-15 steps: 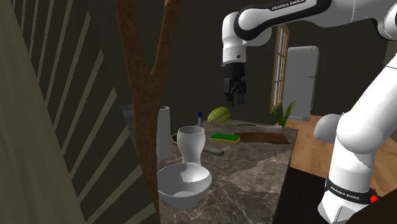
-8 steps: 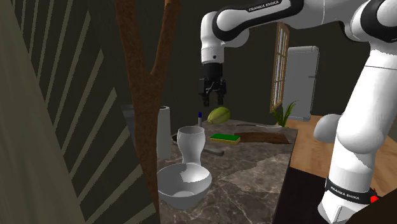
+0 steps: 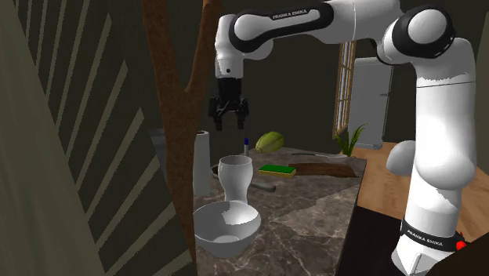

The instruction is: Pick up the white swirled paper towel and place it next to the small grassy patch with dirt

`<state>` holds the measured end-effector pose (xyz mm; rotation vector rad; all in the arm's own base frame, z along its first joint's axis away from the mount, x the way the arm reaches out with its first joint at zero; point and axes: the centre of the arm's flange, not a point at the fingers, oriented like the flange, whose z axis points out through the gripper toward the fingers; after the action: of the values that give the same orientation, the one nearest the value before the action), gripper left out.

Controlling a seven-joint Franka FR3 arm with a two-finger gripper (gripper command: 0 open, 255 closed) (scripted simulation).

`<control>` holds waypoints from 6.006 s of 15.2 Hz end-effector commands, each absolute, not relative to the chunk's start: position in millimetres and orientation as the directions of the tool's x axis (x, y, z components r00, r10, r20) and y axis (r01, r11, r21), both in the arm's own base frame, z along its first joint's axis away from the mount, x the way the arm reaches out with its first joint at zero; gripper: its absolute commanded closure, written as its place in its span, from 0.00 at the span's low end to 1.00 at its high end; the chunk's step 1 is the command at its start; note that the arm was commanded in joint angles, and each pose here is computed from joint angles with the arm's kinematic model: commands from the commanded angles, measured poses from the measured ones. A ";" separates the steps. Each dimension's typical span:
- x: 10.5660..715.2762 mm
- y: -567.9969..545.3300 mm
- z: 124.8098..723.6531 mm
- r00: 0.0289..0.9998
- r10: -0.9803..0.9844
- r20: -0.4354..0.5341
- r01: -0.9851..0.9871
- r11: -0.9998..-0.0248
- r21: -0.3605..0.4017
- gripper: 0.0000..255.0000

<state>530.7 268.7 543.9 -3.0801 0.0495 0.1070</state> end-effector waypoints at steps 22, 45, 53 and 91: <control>613.6 338.0 504.9 0.994 -0.103 -0.040 -0.105 -0.993 -0.053 0.00; 613.6 338.0 568.2 0.994 -0.103 -0.040 -0.105 -0.993 -0.053 1.00; 610.1 311.9 599.0 0.994 -0.103 -0.040 -0.105 -0.993 -0.053 1.00; 543.6 -185.4 599.5 0.994 -0.103 -0.040 -0.105 -0.993 -0.053 1.00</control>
<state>543.5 -171.9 599.8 -3.0814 0.1632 0.0563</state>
